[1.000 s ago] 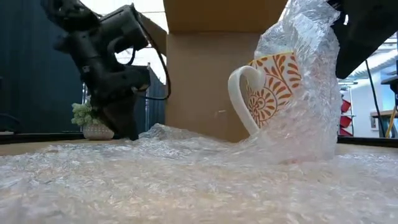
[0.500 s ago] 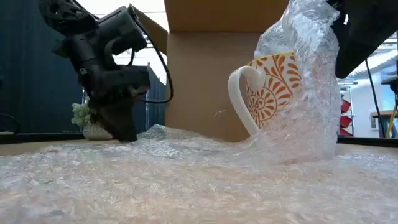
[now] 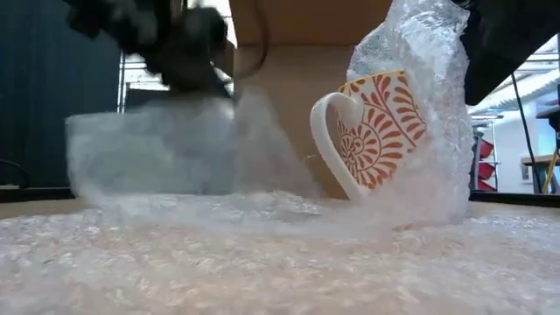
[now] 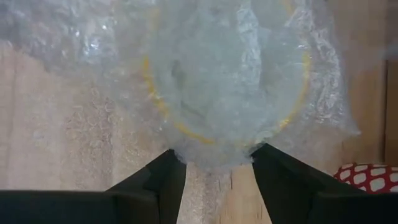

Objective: Wrap mug
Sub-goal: Wrap the orange mug with the bubble wrap

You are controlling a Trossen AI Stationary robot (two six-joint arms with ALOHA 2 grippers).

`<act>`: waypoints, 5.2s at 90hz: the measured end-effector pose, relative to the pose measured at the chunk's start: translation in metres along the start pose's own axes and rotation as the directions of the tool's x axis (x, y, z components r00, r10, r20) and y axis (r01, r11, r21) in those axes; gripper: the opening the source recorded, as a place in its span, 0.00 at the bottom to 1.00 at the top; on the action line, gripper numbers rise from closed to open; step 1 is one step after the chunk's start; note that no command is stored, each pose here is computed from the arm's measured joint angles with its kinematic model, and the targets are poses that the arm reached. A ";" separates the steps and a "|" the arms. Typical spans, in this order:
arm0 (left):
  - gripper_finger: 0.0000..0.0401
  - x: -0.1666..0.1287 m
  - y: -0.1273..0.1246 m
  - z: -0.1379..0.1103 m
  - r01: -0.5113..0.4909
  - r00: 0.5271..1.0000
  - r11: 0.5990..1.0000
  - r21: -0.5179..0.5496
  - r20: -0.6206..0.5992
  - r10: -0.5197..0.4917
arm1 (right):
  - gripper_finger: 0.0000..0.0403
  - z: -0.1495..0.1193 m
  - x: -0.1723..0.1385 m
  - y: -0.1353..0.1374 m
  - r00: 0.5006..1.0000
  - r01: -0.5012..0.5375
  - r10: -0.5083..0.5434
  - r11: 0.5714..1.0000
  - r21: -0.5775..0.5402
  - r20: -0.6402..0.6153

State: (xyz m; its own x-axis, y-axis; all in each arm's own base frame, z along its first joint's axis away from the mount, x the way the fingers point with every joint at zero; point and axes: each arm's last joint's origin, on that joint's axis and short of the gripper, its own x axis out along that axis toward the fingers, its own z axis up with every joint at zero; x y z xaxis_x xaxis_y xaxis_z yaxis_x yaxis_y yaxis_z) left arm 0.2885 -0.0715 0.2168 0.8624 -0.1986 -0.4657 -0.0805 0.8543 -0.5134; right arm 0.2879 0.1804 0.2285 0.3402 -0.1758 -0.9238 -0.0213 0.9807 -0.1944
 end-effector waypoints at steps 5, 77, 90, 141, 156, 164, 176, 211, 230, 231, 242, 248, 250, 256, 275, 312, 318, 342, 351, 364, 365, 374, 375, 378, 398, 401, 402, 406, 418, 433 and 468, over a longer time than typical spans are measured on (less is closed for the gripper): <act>0.00 -0.001 -0.012 0.008 0.061 0.996 0.997 0.038 0.065 -0.064 | 0.41 0.001 0.000 0.000 1.000 -0.002 0.002 1.000 -0.005 0.005; 0.00 0.126 -0.037 0.007 0.205 0.977 0.949 0.239 -0.002 -0.211 | 0.41 0.008 0.003 -0.005 0.999 -0.019 0.017 0.999 0.039 0.041; 0.00 0.137 -0.028 0.002 0.186 0.982 0.960 0.207 -0.016 -0.187 | 0.41 0.014 -0.010 -0.005 0.998 -0.053 0.052 0.998 0.035 0.024; 0.00 0.138 -0.023 0.005 0.173 0.985 0.964 0.200 -0.013 -0.174 | 0.41 0.038 -0.044 -0.023 0.989 0.059 -0.077 0.988 0.143 0.127; 0.00 0.138 -0.023 0.005 0.173 0.985 0.965 0.197 -0.015 -0.174 | 0.41 0.026 -0.010 -0.031 0.994 0.074 -0.091 0.961 0.267 0.053; 0.00 0.138 -0.023 0.004 0.172 0.985 0.965 0.199 -0.018 -0.172 | 0.41 0.022 0.007 -0.030 0.994 0.057 -0.081 0.956 0.289 0.072; 0.00 0.138 -0.022 0.004 0.170 0.985 0.964 0.203 -0.022 -0.169 | 0.41 0.013 0.025 -0.029 0.994 0.037 -0.067 0.951 0.305 0.088; 0.00 0.117 -0.034 0.019 0.181 0.983 0.960 0.211 -0.018 -0.182 | 0.41 0.004 0.040 -0.028 0.997 0.028 -0.050 0.949 0.314 0.061; 0.00 0.091 -0.050 0.037 0.202 0.978 0.955 0.218 0.003 -0.208 | 0.41 0.002 0.042 -0.029 0.998 0.040 -0.054 0.957 0.287 0.042; 0.00 0.090 -0.050 0.037 0.199 0.979 0.956 0.218 -0.002 -0.204 | 0.41 0.002 0.042 -0.028 0.998 0.040 -0.054 0.957 0.287 0.042; 0.00 0.067 -0.059 0.038 0.177 0.984 0.956 0.235 -0.072 -0.164 | 0.41 0.002 0.042 -0.028 0.998 0.038 -0.053 0.957 0.287 0.045; 0.00 0.057 -0.060 0.033 0.124 0.986 0.962 0.244 -0.136 -0.093 | 0.41 0.002 0.042 -0.028 0.998 0.038 -0.053 0.957 0.287 0.044; 0.00 0.055 -0.060 0.029 0.093 0.985 0.964 0.249 -0.162 -0.053 | 0.41 0.002 0.042 -0.028 0.998 0.038 -0.053 0.957 0.287 0.045; 0.00 0.051 -0.054 0.012 -0.032 0.960 0.958 0.284 -0.257 0.108 | 0.41 0.002 0.042 -0.028 0.997 0.038 -0.053 0.959 0.282 0.048; 0.00 0.068 -0.038 -0.033 -0.147 0.924 0.938 0.315 -0.295 0.244 | 0.41 0.003 0.042 -0.028 0.997 0.035 -0.052 0.963 0.267 0.055; 0.00 0.088 -0.046 0.005 0.032 0.999 0.935 0.353 0.019 -0.041 | 0.41 0.004 0.042 -0.028 0.997 0.033 -0.052 0.962 0.270 0.064; 0.00 0.095 -0.042 0.005 0.049 0.998 0.937 0.347 0.021 -0.060 | 0.41 0.004 0.042 -0.028 0.996 0.029 -0.050 0.962 0.273 0.069; 0.00 0.127 -0.027 -0.010 0.118 0.990 0.941 0.316 0.037 -0.137 | 0.41 0.007 0.042 -0.027 0.995 0.014 -0.040 0.961 0.277 0.089; 0.00 0.132 -0.022 -0.014 0.111 0.992 0.951 0.287 0.021 -0.122 | 0.41 0.007 0.042 -0.027 0.995 0.011 -0.039 0.960 0.278 0.094; 0.00 0.127 -0.024 -0.010 0.123 0.991 0.957 0.264 0.016 -0.132 | 0.41 0.008 0.042 -0.027 0.994 0.009 -0.039 0.960 0.281 0.100; 0.00 0.126 -0.024 -0.009 0.124 0.991 0.957 0.264 0.016 -0.133 | 0.41 0.008 0.042 -0.027 0.994 0.009 -0.039 0.959 0.282 0.100; 0.00 0.118 -0.027 -0.002 0.120 0.990 0.955 0.270 0.034 -0.134 | 0.41 0.008 0.042 -0.027 0.994 0.009 -0.039 0.959 0.284 0.101; 0.00 0.117 -0.028 -0.002 0.117 0.991 0.956 0.271 0.037 -0.132 | 0.41 0.008 0.042 -0.027 0.994 0.009 -0.039 0.959 0.285 0.101; 0.00 0.114 -0.029 0.002 0.109 0.990 0.955 0.276 0.050 -0.128 | 0.41 0.008 0.042 -0.027 0.994 0.009 -0.039 0.958 0.285 0.100; 0.00 0.123 -0.018 0.002 0.058 0.993 0.959 0.277 0.081 -0.083 | 0.41 0.008 0.042 -0.027 0.994 0.008 -0.039 0.958 0.287 0.104; 0.00 0.125 -0.016 0.000 0.057 0.994 0.960 0.275 0.078 -0.081 | 0.41 0.008 0.042 -0.027 0.994 0.007 -0.039 0.958 0.288 0.104; 0.00 0.126 -0.015 -0.001 0.056 0.994 0.960 0.275 0.077 -0.080 | 0.41 0.008 0.042 -0.027 0.994 0.007 -0.038 0.958 0.287 0.104; 0.00 0.131 -0.012 -0.004 0.054 0.994 0.962 0.269 0.075 -0.077 | 0.41 0.008 0.042 -0.027 0.994 0.006 -0.037 0.958 0.287 0.105; 0.00 0.138 -0.006 -0.010 0.065 0.996 0.967 0.247 0.046 -0.078 | 0.41 0.008 0.042 -0.027 0.994 0.002 -0.032 0.959 0.282 0.103; 0.00 0.138 -0.006 -0.011 0.069 0.996 0.966 0.247 0.042 -0.082 | 0.41 0.010 0.029 -0.028 0.997 -0.069 0.055 0.960 0.272 0.057; 0.00 0.139 -0.006 -0.010 0.078 0.994 0.972 0.222 0.063 -0.094 | 0.41 0.020 -0.043 -0.047 0.991 -0.123 0.101 0.950 0.286 0.089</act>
State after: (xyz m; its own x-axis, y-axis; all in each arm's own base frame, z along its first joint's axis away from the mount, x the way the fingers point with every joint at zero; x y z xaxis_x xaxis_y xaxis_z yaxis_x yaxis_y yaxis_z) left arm 0.4037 -0.1089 0.1482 0.8958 -0.2473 -0.3692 0.0996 0.9214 -0.3756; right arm 0.2926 0.1436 0.2843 0.4190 -0.0670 -0.9055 0.2067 0.9781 0.0233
